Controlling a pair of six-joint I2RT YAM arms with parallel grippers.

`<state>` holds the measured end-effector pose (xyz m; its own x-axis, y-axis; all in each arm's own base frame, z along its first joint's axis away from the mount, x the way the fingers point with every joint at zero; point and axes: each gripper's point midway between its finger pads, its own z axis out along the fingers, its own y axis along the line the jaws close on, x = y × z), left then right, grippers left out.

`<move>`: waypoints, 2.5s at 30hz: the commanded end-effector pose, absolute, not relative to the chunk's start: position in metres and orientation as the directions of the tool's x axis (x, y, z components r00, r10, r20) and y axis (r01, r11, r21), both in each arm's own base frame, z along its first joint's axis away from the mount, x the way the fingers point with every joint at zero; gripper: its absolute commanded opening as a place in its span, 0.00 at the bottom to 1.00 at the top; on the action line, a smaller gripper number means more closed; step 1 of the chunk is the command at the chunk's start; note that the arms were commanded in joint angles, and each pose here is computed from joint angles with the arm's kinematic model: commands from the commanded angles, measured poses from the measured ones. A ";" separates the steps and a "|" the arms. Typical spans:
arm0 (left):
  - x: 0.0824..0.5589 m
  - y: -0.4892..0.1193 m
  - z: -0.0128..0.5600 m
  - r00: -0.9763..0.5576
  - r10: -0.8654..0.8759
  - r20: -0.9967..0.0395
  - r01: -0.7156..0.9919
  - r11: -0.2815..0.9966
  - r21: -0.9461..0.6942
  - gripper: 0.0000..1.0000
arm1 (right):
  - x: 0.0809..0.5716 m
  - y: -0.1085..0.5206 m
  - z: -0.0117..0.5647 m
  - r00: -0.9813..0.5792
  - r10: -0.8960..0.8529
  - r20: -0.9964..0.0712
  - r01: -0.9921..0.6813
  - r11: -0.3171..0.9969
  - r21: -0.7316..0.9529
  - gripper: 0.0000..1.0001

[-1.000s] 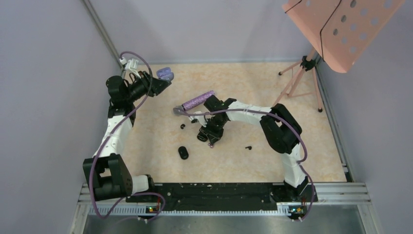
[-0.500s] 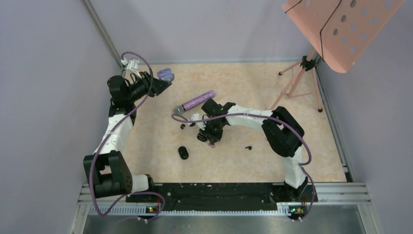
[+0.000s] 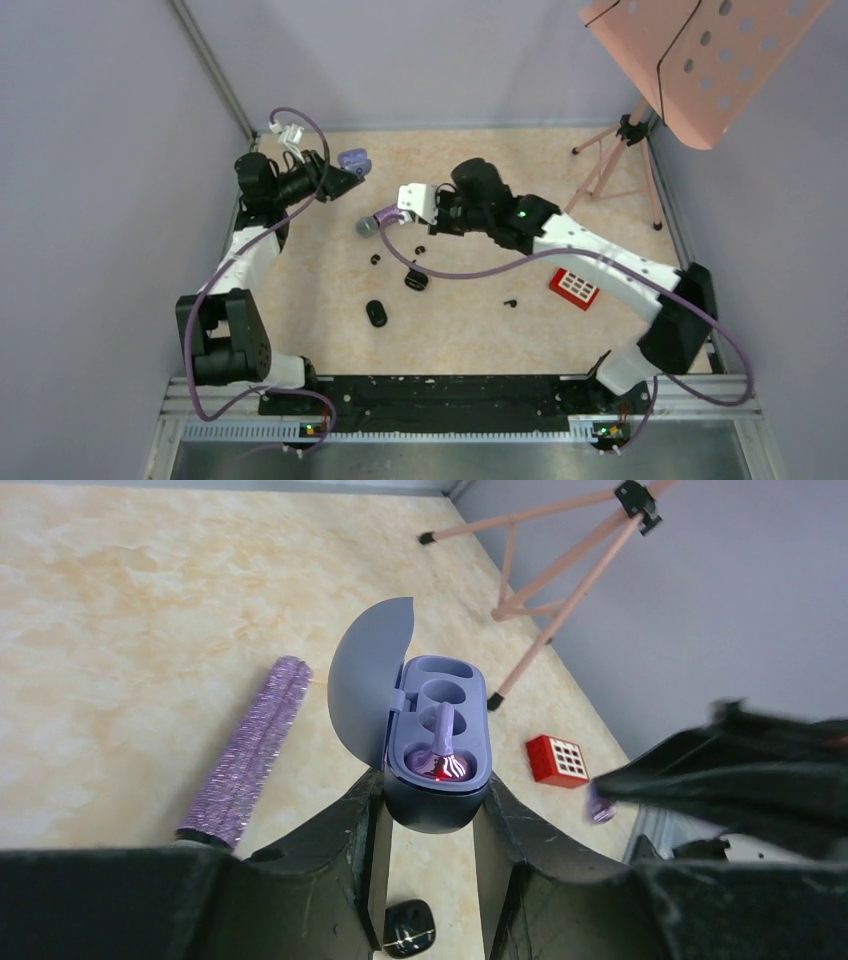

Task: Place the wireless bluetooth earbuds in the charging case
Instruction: Place the earbud in the charging case, then close the charging case.

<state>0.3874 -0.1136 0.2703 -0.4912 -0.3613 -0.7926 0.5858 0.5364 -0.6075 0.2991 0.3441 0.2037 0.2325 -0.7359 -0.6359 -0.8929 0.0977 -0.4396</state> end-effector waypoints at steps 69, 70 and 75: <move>0.301 -0.219 0.305 -0.318 -0.009 -0.948 0.925 0.218 -0.312 0.00 | 0.290 0.331 0.381 0.584 -0.378 -0.719 -0.705 0.204 -0.680 0.48; 0.301 -0.219 0.303 -0.310 0.002 -0.951 0.928 0.217 -0.303 0.00 | 0.290 0.326 0.384 0.550 -0.373 -0.747 -0.732 0.216 -0.646 0.56; 0.297 -0.218 0.291 -0.254 0.053 -0.966 0.951 0.195 -0.239 0.00 | 0.296 0.321 0.361 0.309 -0.412 -0.857 -0.880 0.218 -0.422 0.71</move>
<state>0.3025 -0.2188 0.2780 -0.4028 0.0092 -0.9153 0.8932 0.2222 -0.3908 0.3114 0.3243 0.3701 0.5132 -0.4254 -0.7454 -0.7345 0.2317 -0.6379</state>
